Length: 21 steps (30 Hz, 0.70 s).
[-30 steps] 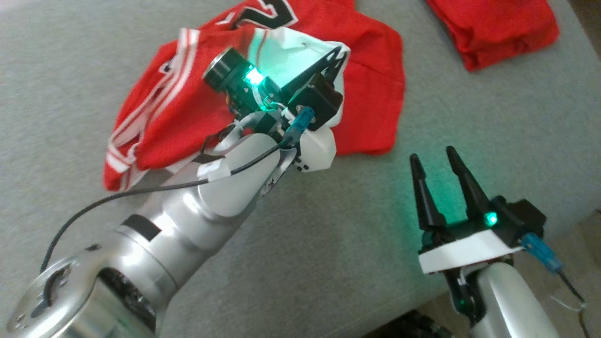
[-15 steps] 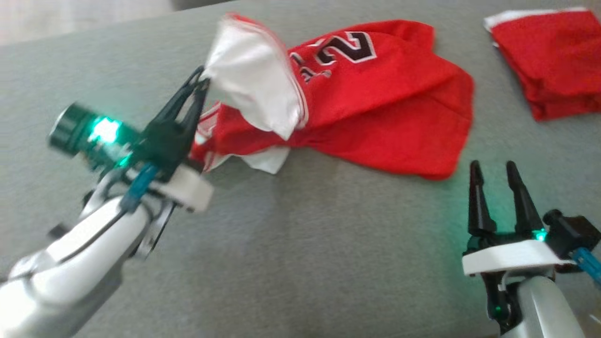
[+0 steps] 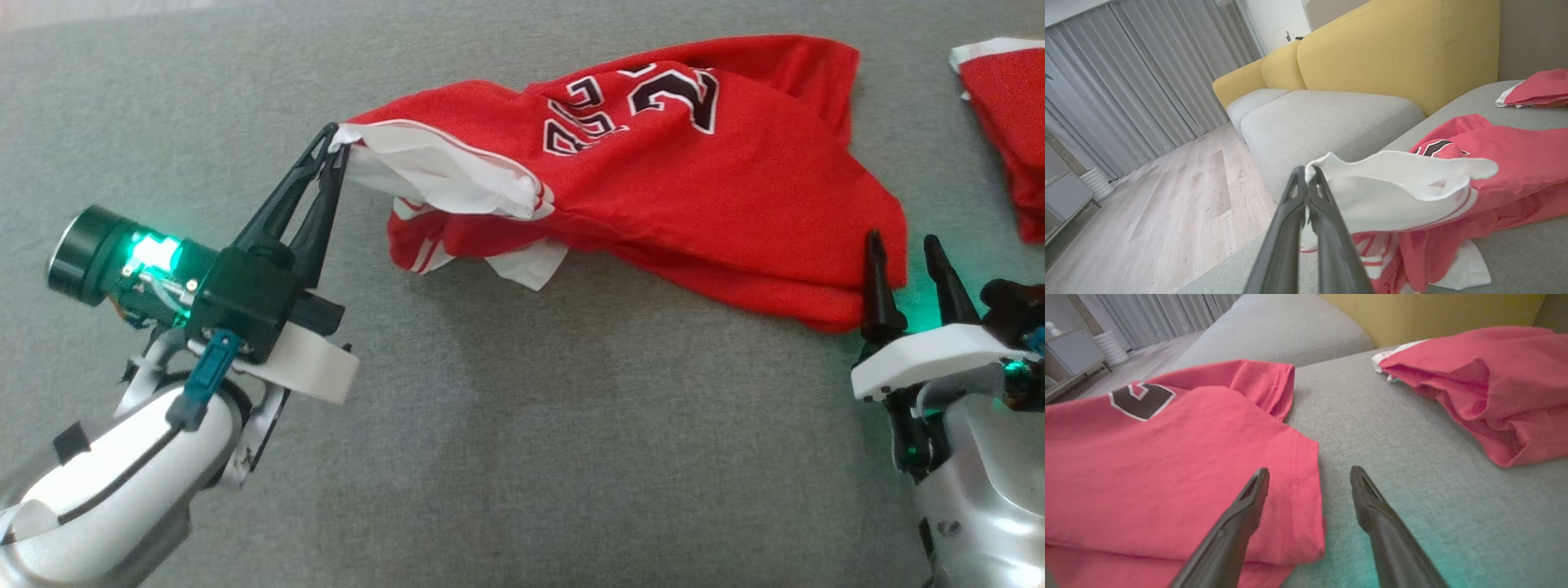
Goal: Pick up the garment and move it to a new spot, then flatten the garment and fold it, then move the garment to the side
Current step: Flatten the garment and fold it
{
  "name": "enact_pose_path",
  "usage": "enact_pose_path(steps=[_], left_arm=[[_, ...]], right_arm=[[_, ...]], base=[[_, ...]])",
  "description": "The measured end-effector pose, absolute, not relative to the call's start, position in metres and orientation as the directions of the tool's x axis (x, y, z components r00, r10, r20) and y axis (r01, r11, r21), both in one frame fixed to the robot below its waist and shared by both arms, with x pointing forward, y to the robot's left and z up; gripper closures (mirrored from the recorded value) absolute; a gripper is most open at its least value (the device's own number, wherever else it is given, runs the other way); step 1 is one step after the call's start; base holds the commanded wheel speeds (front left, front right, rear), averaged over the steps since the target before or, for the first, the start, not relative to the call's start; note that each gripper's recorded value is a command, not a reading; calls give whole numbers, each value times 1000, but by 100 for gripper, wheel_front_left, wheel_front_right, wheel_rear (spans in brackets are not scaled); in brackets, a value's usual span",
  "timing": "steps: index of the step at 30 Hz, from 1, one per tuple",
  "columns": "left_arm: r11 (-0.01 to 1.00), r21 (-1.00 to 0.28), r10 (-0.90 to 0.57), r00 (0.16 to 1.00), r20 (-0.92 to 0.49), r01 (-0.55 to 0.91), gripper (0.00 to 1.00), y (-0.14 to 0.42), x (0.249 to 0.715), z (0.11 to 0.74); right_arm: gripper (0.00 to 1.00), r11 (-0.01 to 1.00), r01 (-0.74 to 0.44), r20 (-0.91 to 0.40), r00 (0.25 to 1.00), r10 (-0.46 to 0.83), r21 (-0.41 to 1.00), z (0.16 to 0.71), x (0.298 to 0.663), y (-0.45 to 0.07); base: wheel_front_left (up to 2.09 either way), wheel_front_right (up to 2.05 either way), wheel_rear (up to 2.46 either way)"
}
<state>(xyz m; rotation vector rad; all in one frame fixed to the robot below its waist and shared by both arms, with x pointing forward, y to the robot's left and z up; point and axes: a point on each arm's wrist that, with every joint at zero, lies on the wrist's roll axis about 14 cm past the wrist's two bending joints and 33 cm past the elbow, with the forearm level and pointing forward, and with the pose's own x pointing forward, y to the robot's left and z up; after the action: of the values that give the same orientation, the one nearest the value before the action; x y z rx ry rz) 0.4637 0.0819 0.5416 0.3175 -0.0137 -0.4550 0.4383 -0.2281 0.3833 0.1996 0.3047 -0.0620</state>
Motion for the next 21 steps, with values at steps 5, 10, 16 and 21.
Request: enact_pose_path(steps=[5, 10, 16, 21], left_arm=[[857, 312, -413, 909, -61, 410, 100, 90, 464, 539], [872, 316, -387, 922, -21, 373, 100, 99, 470, 546], [881, 310, -376, 927, -4, 358, 100, 100, 475, 548], [885, 327, -351, 936, 3, 331, 100, 110, 481, 548]], right_arm=[[0, 991, 1, -332, 942, 45, 137, 374, 441, -213], [0, 992, -88, -274, 955, 111, 94, 389, 425, -202], [0, 996, -78, -360, 929, 89, 44, 366, 384, -210], [0, 996, -93, -355, 931, 88, 3, 369, 386, -212]], base=[[0, 0, 0], [0, 0, 0], [0, 0, 0], [0, 0, 0]])
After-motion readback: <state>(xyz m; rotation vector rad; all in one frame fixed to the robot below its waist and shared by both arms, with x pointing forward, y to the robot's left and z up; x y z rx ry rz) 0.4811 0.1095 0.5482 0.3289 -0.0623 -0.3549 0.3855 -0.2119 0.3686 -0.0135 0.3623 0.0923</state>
